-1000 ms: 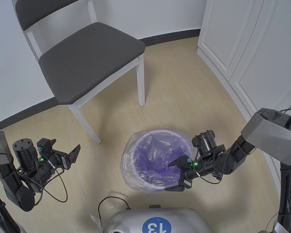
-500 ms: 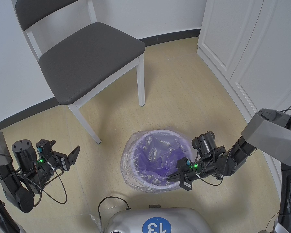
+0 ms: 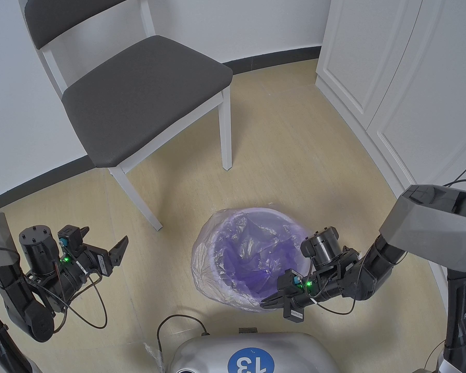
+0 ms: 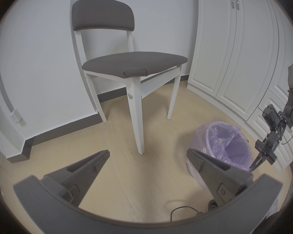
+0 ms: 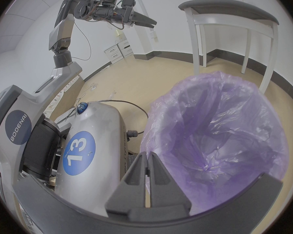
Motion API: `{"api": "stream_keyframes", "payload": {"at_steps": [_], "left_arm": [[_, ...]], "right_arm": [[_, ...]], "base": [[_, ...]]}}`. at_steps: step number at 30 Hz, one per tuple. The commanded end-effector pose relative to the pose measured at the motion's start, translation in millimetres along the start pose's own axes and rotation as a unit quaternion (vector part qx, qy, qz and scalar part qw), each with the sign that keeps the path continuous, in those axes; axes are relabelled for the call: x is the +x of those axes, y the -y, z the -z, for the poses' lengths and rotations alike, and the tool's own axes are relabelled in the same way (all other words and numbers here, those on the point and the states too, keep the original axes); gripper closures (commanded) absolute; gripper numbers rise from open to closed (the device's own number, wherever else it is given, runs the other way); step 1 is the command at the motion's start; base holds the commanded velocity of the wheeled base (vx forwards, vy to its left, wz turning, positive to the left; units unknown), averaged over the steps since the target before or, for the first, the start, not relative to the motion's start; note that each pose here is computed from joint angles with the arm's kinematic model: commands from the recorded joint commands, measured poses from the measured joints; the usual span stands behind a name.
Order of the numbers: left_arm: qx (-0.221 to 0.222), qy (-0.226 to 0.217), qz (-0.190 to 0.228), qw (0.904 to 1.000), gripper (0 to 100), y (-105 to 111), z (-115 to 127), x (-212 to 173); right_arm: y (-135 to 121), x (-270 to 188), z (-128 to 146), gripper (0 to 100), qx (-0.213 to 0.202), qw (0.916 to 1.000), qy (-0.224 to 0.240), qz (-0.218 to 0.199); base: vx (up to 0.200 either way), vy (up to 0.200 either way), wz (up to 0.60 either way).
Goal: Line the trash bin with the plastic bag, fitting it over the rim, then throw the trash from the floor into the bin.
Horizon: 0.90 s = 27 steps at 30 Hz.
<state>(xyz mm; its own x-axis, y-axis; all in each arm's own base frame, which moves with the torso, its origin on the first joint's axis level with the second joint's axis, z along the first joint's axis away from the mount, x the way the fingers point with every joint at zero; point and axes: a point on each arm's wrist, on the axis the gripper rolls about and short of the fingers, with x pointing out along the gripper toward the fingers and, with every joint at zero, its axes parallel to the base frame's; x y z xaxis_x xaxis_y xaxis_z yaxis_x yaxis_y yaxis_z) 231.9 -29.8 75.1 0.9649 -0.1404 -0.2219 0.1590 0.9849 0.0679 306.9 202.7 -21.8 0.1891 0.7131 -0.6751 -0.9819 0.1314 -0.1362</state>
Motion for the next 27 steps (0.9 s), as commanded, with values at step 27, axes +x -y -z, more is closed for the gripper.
{"api": "stream_keyframes", "payload": {"at_steps": [27], "left_arm": [[0.004, 0.033, 0.013, 0.9994, 0, 6.0, -11.8, -3.1]], "right_arm": [[-6.9, 25.7, 36.7, 100, -0.034, 0.9984, 0.025, 0.038]], "base": [[0.0, 0.0, 0.0]]}}
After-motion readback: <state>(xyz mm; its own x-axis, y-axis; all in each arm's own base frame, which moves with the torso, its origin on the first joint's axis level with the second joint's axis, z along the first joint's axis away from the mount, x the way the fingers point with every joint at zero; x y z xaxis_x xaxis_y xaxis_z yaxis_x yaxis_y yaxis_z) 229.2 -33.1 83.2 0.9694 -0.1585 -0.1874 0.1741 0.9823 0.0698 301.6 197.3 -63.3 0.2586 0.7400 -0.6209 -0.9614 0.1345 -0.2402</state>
